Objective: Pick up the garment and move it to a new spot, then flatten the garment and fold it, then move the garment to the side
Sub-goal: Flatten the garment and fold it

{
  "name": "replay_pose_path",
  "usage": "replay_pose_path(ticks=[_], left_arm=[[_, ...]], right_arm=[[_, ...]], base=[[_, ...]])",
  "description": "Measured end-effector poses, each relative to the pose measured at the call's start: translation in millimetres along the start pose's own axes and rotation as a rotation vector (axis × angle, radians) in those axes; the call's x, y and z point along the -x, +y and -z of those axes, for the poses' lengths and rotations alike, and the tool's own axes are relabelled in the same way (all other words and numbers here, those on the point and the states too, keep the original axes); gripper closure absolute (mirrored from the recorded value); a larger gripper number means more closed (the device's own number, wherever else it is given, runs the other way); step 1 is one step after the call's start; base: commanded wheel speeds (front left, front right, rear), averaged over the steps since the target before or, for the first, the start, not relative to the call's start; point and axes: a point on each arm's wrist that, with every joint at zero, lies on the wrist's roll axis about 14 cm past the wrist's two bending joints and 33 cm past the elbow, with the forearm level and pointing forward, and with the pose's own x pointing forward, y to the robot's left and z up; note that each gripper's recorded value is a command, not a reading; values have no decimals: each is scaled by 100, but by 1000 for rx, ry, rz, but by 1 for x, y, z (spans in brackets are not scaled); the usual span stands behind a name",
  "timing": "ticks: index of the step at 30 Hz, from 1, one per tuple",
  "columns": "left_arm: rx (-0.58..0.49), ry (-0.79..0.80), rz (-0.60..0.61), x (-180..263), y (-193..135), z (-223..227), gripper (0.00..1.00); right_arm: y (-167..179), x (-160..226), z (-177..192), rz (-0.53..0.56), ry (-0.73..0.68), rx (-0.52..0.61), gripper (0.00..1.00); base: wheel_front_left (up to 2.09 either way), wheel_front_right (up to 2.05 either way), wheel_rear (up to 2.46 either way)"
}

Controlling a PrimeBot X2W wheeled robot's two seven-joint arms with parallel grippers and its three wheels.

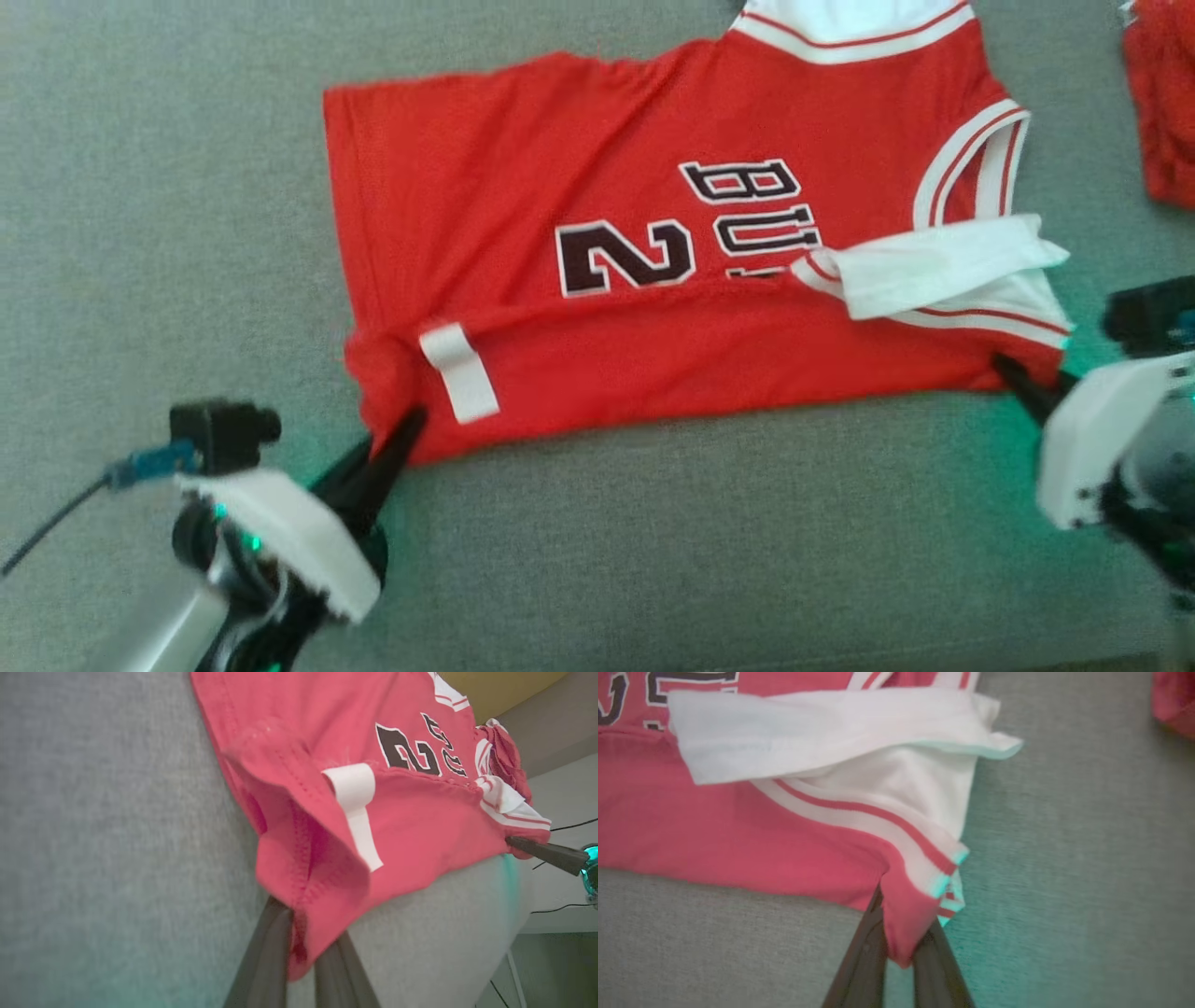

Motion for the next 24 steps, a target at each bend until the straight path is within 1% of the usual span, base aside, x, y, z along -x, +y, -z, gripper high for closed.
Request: replay_pose_path(ticks=[3, 6, 7, 8, 9, 10, 11, 12, 15, 17, 21, 24], left_arm=[[34, 11, 22, 19, -10, 9, 100], [76, 50, 51, 37, -23, 24, 100], [76, 50, 51, 37, -23, 24, 100], [92, 61, 54, 42, -27, 29, 100], [106, 70, 53, 45, -29, 33, 100], [126, 74, 42, 46, -28, 37, 78], [141, 74, 25, 47, -25, 39, 52], [143, 74, 10, 47, -22, 41, 0], [151, 53, -47, 47, -9, 43, 0], [130, 20, -83, 46, -2, 42, 0], [52, -57, -185, 52, 23, 20, 0], [-54, -122, -236, 50, 41, -16, 0]], right_arm=[[-19, 18, -2, 29, 16, 26, 100], [-31, 33, 12, 42, 92, 64, 100], [-31, 33, 12, 42, 92, 64, 100], [-33, 36, 17, 43, 115, 73, 85], [-34, 37, 21, 43, 134, 81, 62], [-33, 38, 25, 39, 153, 87, 0], [-32, 38, 28, 31, 170, 92, 0], [-31, 37, 30, 26, 180, 91, 0], [-28, 34, 29, 14, 171, 97, 0], [-27, 35, 18, 14, 126, 101, 0], [-32, 51, -30, 45, -53, 126, 0], [-31, 51, -82, 55, -195, 146, 0]], base=[[0, 0, 0], [0, 0, 0], [0, 0, 0], [0, 0, 0], [0, 0, 0], [0, 0, 0], [0, 0, 0], [0, 0, 0], [0, 0, 0], [0, 0, 0], [0, 0, 0], [0, 0, 0]])
